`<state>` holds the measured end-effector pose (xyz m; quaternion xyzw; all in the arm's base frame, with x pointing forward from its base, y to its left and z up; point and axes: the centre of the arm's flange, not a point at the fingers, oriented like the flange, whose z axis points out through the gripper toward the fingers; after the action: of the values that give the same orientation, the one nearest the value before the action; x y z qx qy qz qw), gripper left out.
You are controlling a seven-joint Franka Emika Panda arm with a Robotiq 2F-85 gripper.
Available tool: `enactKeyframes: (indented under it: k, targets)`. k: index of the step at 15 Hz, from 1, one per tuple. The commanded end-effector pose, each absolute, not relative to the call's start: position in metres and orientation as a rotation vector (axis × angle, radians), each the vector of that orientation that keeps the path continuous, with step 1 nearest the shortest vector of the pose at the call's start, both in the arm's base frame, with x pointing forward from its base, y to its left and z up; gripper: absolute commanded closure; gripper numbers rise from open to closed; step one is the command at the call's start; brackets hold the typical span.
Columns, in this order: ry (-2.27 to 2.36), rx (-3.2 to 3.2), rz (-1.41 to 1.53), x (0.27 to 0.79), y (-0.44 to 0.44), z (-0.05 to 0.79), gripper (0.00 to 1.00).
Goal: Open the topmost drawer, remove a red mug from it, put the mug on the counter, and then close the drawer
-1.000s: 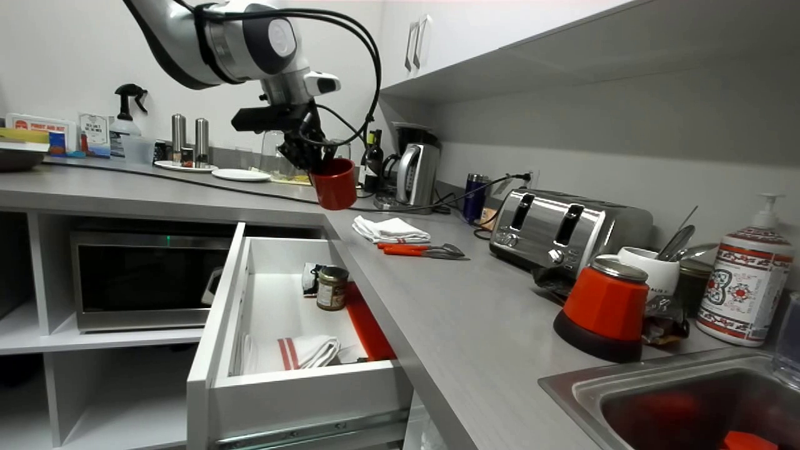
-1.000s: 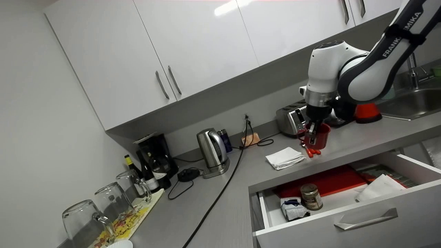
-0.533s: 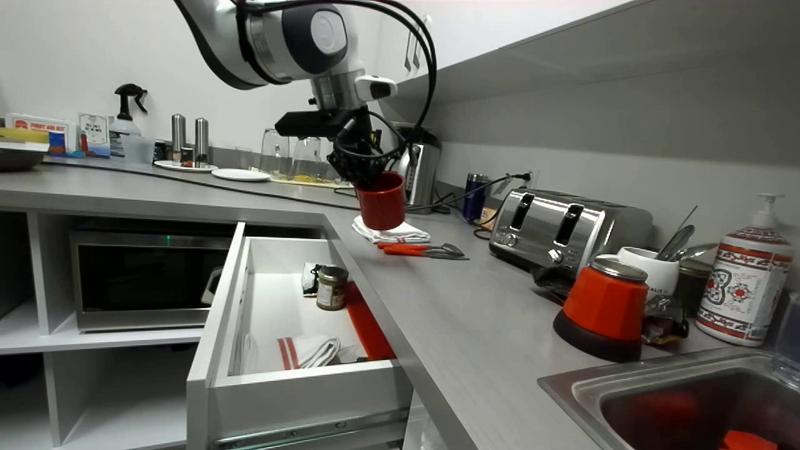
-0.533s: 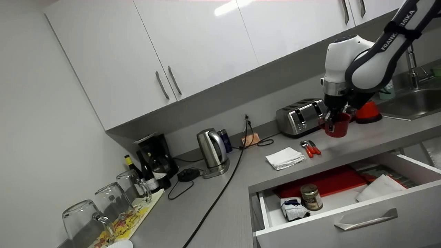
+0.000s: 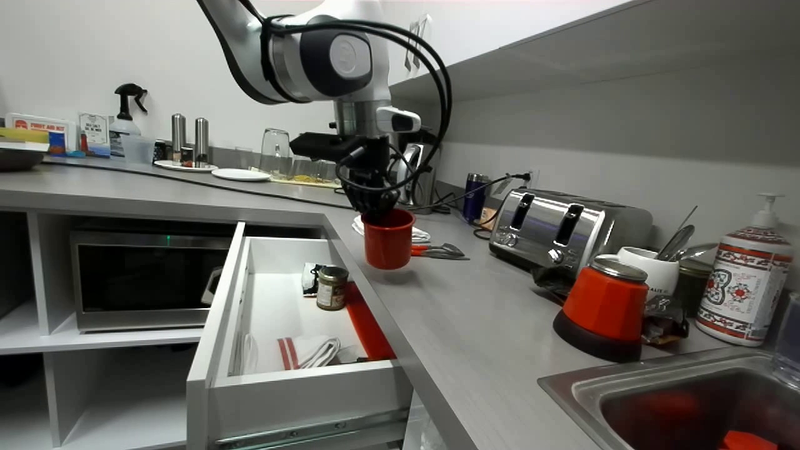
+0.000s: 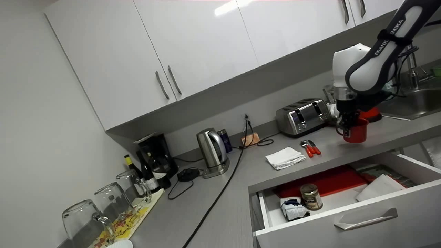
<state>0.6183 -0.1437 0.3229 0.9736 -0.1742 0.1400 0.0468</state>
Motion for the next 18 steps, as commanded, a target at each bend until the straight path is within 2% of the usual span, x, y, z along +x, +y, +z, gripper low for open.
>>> enactKeyframes:
  k: [1,10,11,13,18]
  targets:
    - [-0.617,2.979,0.369,0.641,-0.151,0.314,0.99]
    - [-0.68,2.967,0.269,0.677,-0.159,0.299,0.99]
    - [-0.683,2.966,0.26,0.679,-0.16,0.298,0.71]
    - [-0.694,2.962,0.245,0.682,-0.161,0.296,0.64]
    - [-0.724,2.952,0.241,0.685,-0.167,0.297,0.27]
